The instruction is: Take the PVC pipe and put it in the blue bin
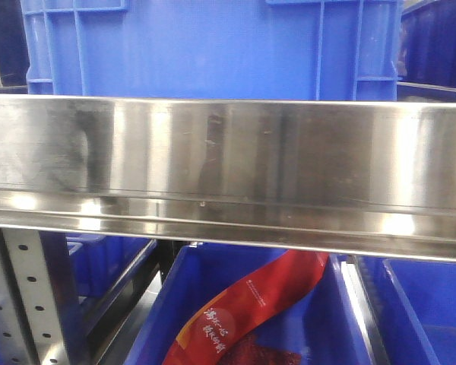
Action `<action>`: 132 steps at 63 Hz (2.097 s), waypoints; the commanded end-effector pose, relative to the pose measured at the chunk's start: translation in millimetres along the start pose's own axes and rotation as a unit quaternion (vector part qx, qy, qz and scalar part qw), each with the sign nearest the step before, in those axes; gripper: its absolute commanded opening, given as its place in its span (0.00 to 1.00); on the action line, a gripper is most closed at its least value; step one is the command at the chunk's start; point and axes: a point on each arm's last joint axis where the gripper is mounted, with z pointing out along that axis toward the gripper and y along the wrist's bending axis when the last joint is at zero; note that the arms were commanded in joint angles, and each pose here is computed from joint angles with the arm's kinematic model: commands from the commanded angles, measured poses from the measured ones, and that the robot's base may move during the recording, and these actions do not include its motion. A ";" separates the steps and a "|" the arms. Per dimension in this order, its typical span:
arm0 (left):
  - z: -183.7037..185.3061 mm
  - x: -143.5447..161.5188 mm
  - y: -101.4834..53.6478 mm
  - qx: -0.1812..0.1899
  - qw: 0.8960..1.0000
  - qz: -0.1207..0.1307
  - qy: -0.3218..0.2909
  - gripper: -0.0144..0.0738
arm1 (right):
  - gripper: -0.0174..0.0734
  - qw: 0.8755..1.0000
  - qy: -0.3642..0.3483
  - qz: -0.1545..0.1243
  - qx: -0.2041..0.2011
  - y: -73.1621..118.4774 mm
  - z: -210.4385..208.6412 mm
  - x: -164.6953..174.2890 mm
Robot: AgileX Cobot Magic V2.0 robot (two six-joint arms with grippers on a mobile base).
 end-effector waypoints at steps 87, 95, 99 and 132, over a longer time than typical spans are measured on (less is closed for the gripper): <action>-205.7 129.0 10.2 -0.001 0.997 -0.035 -0.075 0.04 | 0.01 0.989 -0.147 -0.007 -0.005 -7.6 -165.5 104.6; -205.7 129.0 10.2 -0.001 0.997 -0.035 -0.075 0.04 | 0.01 0.989 -0.147 -0.007 -0.005 -7.6 -165.5 104.6; -205.7 129.0 10.2 -0.001 0.997 -0.035 -0.075 0.04 | 0.01 0.989 -0.147 -0.007 -0.005 -7.6 -165.5 104.6; -205.7 129.0 10.2 -0.001 0.997 -0.035 -0.075 0.04 | 0.01 0.981 -0.167 -0.039 0.087 -30.5 -179.0 142.8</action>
